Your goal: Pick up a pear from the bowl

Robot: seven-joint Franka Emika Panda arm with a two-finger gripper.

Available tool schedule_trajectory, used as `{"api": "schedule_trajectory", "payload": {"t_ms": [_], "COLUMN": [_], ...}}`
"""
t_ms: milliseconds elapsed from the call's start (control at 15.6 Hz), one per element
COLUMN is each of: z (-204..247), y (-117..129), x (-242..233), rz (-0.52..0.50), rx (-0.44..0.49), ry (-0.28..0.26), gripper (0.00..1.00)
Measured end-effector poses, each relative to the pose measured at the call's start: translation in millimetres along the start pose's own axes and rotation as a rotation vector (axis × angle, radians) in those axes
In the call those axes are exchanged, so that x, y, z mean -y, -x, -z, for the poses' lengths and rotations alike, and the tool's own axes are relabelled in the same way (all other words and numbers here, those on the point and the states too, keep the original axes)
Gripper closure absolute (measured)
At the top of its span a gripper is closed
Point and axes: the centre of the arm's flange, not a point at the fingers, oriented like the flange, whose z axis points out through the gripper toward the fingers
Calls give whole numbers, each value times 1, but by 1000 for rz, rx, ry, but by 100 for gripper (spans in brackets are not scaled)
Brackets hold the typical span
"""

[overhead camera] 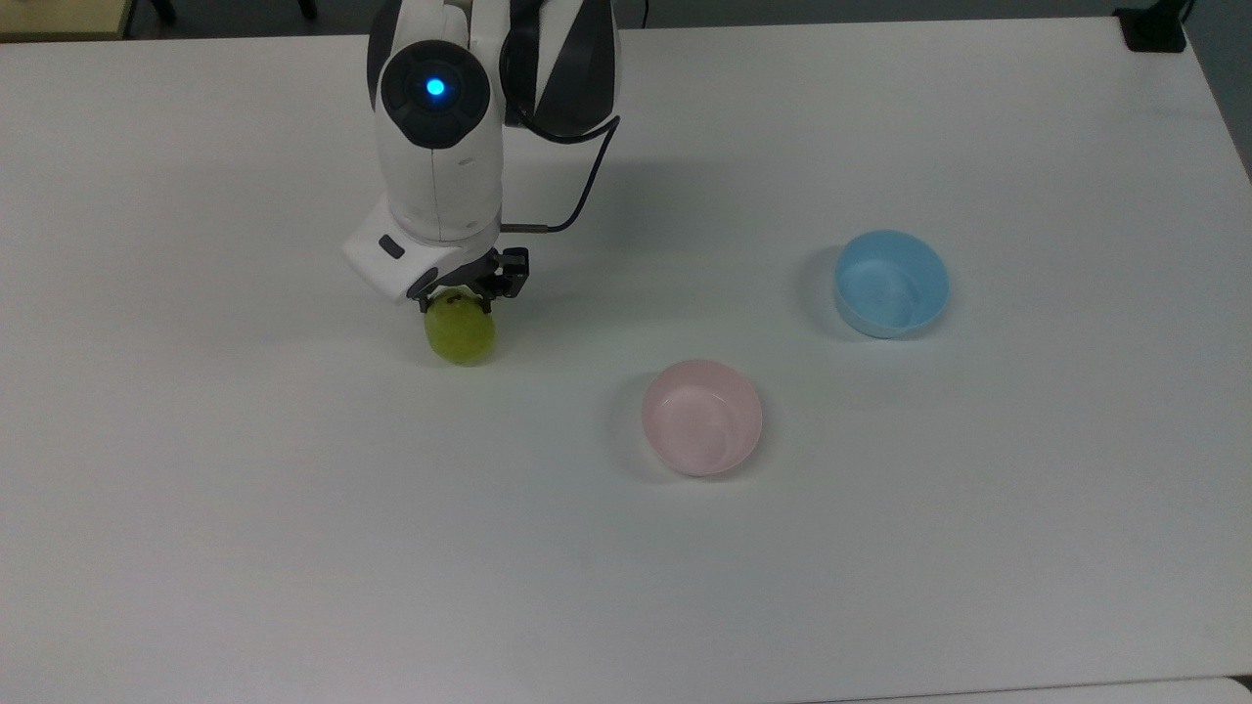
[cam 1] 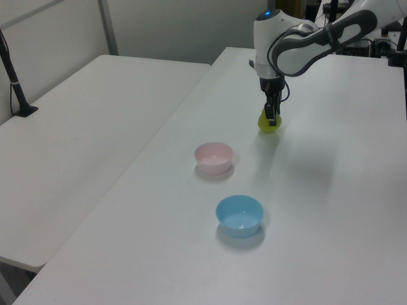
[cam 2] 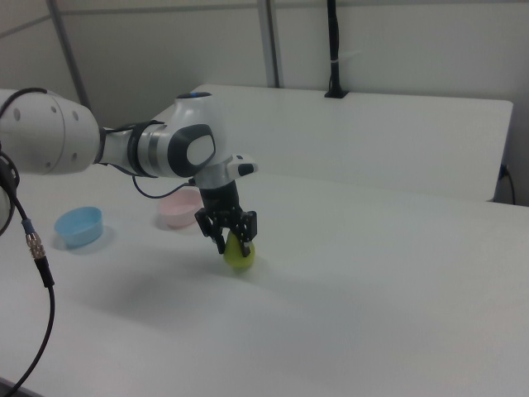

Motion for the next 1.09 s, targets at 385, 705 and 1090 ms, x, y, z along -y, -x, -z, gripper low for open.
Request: {"api": "schedule_trajectory", "payload": {"t_ms": [385,705,1090], "z": [6,63,174], "y": [-1,3,45], "x": [-5,-20,-27], "rz": [-7,-55,-140], "rx": [-10,-39,-72], "ry": [3,9,-19], "gripper": [2,0,0]}}
